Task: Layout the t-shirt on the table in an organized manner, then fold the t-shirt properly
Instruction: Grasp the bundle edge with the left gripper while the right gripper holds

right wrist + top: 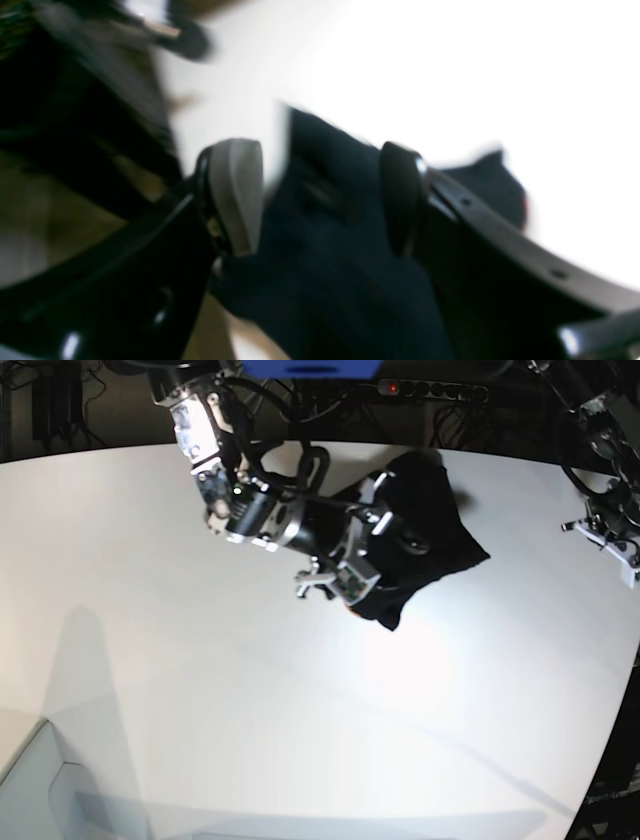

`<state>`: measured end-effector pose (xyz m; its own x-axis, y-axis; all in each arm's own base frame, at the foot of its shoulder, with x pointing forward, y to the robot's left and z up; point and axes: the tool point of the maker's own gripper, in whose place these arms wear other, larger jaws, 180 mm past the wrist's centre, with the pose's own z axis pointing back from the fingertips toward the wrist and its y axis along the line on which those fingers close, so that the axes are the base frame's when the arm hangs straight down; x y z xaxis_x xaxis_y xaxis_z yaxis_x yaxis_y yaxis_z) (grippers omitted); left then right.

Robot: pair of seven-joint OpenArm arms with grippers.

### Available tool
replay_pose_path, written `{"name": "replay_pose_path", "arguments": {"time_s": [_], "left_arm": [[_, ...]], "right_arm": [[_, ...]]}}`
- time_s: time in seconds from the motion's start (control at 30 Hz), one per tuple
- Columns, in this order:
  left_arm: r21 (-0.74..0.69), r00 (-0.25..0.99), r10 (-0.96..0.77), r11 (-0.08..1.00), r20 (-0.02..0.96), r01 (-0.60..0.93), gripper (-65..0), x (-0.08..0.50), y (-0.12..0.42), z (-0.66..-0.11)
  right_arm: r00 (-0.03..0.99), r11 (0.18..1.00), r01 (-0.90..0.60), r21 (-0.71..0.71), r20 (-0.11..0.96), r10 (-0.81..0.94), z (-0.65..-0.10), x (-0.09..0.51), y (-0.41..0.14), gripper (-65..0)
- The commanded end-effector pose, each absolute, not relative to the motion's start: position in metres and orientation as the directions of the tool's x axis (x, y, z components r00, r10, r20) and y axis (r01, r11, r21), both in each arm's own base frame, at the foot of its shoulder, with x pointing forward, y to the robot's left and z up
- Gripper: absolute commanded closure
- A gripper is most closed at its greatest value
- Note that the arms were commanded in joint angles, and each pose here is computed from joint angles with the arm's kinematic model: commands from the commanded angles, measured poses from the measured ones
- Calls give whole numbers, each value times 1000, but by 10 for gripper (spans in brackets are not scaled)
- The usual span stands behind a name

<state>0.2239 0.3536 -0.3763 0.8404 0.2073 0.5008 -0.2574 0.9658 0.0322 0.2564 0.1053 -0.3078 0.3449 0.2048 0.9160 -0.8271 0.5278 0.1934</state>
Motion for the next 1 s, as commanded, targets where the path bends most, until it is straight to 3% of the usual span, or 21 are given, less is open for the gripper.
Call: {"name": "replay_pose_path", "arguments": {"time_s": [0.0,0.07,0.13,0.37,0.53,0.67,0.87,0.97], "left_arm": [[29,823,191,969,536,-244,-6,227,353,-364],[-50,803,205,975,560,-215,-14,226,330,-363],[-127,773,216,976,597,-175,-64,228,310,-353],[-393,694,292,920,658,-15,-403,222,251,-319],[-522,683,384,853,622,-3,-557,213,230,-319],[-613,691,483,787,538,-73,-609,207,211,-346],[-660,782,447,749,435,-60,-611,217,167,-385],[-666,783,442,744,438,-48,-611,226,162,-385]], "right_arm": [[320,546,-815,196,937,142,-291,267,100,-376],[338,612,-767,193,932,129,-295,282,75,-377],[351,662,-725,191,929,117,-299,293,54,-384],[390,746,-634,203,917,82,-309,303,14,-427],[397,750,-635,185,911,112,-316,302,6,-427],[397,753,-634,175,909,123,-317,302,2,-427],[410,755,-633,172,902,137,-323,298,-2,-426],[411,756,-632,169,900,143,-324,297,-5,-426]]}}
